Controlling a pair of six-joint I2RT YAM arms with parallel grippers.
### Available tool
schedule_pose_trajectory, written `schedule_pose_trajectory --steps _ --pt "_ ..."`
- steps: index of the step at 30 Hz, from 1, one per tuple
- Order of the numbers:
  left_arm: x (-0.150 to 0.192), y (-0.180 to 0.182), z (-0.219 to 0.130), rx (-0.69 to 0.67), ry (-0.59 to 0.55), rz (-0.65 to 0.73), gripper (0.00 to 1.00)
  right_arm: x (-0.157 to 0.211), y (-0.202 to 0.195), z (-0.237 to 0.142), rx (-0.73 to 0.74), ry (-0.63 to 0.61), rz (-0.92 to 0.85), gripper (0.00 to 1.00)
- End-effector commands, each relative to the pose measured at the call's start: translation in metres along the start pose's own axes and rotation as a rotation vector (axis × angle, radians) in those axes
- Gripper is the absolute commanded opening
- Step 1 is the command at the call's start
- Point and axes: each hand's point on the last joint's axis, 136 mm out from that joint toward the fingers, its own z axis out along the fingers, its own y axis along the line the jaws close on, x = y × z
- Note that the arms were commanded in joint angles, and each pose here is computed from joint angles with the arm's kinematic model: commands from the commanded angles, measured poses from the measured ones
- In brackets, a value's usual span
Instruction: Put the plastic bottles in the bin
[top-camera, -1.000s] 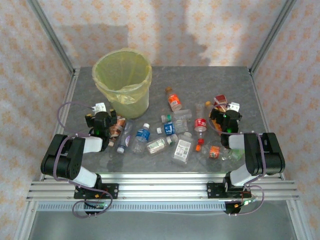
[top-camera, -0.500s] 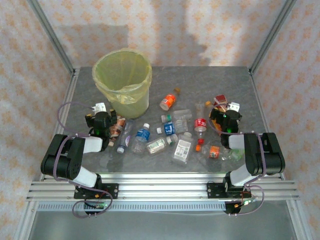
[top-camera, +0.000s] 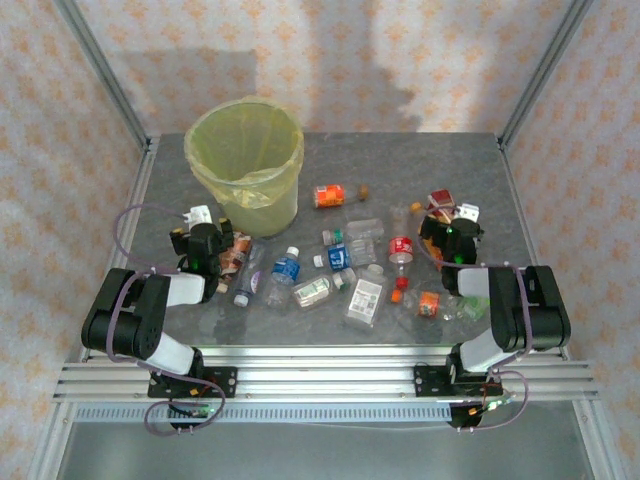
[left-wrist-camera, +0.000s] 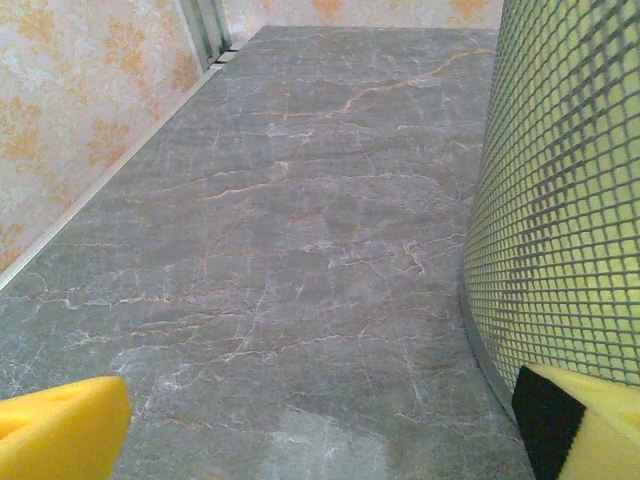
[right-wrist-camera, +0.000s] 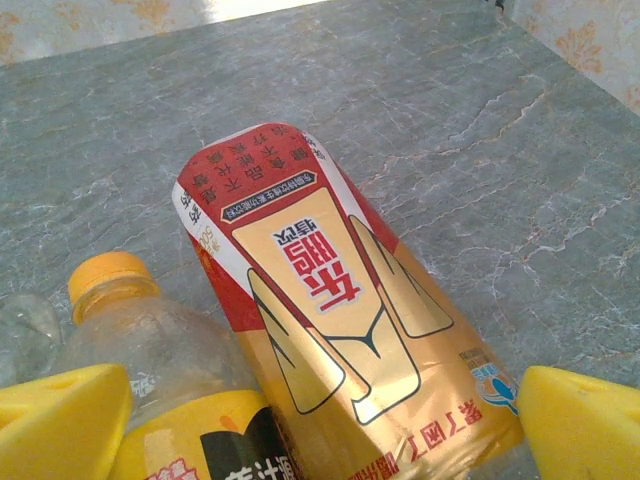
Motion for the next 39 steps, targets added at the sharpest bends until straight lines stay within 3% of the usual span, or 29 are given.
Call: schedule_pose_trajectory --steps 1,12,19,26,30,39 --pt "-0.018 0.005 -0.004 -0.008 -0.053 -0.037 1.00 -0.019 0.003 -0.007 -0.008 -0.017 -0.011 0.99" --pt "-0.053 0.027 -0.036 -0.059 -0.073 -0.078 1.00 -0.048 -0.011 -0.045 0.059 -0.034 0.020 0.99" --pt "-0.067 0.018 -0.068 0.071 -0.032 -0.162 1.00 -0.071 -0.026 -0.080 0.137 -0.039 0.132 0.99" --pt "-0.046 0.022 -0.106 0.076 0.107 -0.232 1.00 -0.068 -0.036 -0.102 0.193 0.047 0.222 0.99" --pt "-0.026 0.007 -0.120 0.170 0.234 -0.210 1.00 -0.061 -0.039 -0.109 0.215 0.093 0.230 0.99" --pt "0.010 -0.002 -0.107 0.135 0.391 -0.153 1.00 -0.055 -0.047 -0.126 0.248 0.085 0.272 0.99"
